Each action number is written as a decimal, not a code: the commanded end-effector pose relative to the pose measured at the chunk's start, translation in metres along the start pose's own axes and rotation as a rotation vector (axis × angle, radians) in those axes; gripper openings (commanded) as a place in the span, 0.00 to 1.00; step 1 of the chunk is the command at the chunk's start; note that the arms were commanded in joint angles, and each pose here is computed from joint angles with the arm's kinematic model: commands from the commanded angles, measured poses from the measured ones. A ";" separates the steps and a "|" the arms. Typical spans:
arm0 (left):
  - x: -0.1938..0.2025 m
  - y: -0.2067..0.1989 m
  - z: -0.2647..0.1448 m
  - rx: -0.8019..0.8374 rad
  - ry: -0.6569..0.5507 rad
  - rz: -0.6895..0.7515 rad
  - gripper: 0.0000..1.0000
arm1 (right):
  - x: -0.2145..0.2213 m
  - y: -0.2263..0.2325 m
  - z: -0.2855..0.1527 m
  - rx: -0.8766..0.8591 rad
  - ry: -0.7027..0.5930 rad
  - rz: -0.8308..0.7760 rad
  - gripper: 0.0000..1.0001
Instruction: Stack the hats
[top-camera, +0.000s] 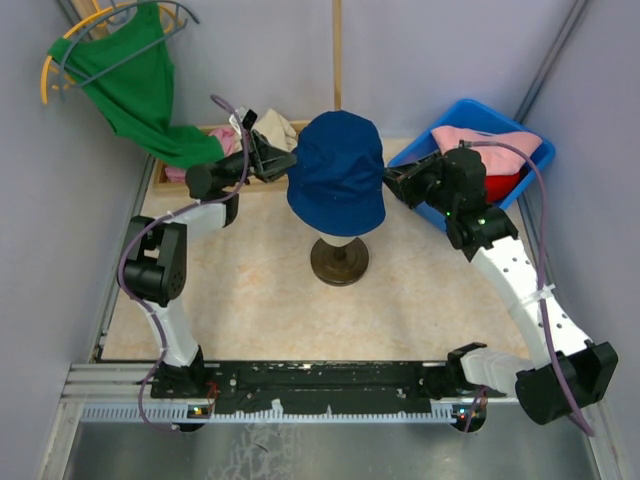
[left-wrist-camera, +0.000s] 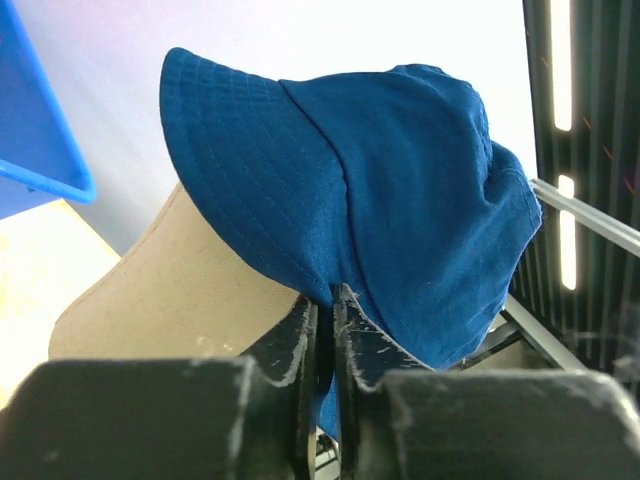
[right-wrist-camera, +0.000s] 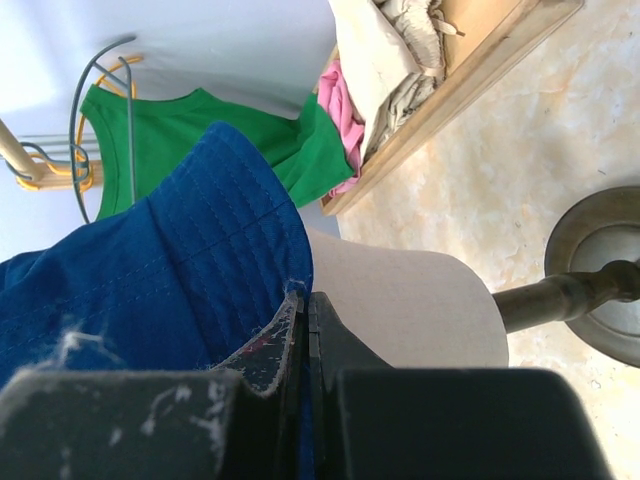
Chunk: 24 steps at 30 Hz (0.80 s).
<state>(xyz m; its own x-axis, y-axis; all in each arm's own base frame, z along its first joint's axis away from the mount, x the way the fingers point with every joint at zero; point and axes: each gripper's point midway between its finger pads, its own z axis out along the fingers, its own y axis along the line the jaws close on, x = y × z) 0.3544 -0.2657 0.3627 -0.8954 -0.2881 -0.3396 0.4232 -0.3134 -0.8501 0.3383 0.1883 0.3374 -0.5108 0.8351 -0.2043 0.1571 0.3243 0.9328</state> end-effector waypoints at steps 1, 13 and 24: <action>0.021 -0.015 -0.006 0.105 0.049 0.186 0.05 | -0.001 -0.003 0.003 0.006 0.001 -0.016 0.00; 0.043 0.039 -0.033 -0.011 0.042 0.090 0.00 | -0.015 -0.031 -0.007 0.063 -0.042 -0.008 0.00; 0.061 0.056 -0.044 -0.061 0.086 0.047 0.00 | -0.001 -0.082 -0.006 0.148 -0.009 -0.029 0.00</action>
<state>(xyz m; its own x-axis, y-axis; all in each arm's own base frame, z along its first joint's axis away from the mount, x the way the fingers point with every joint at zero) 0.3486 -0.2653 0.3086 -0.9362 -0.2872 -0.2028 0.2838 -0.2768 -0.9180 0.3324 0.1695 0.3227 -0.4750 0.8543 -0.2110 0.1250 0.3029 0.9448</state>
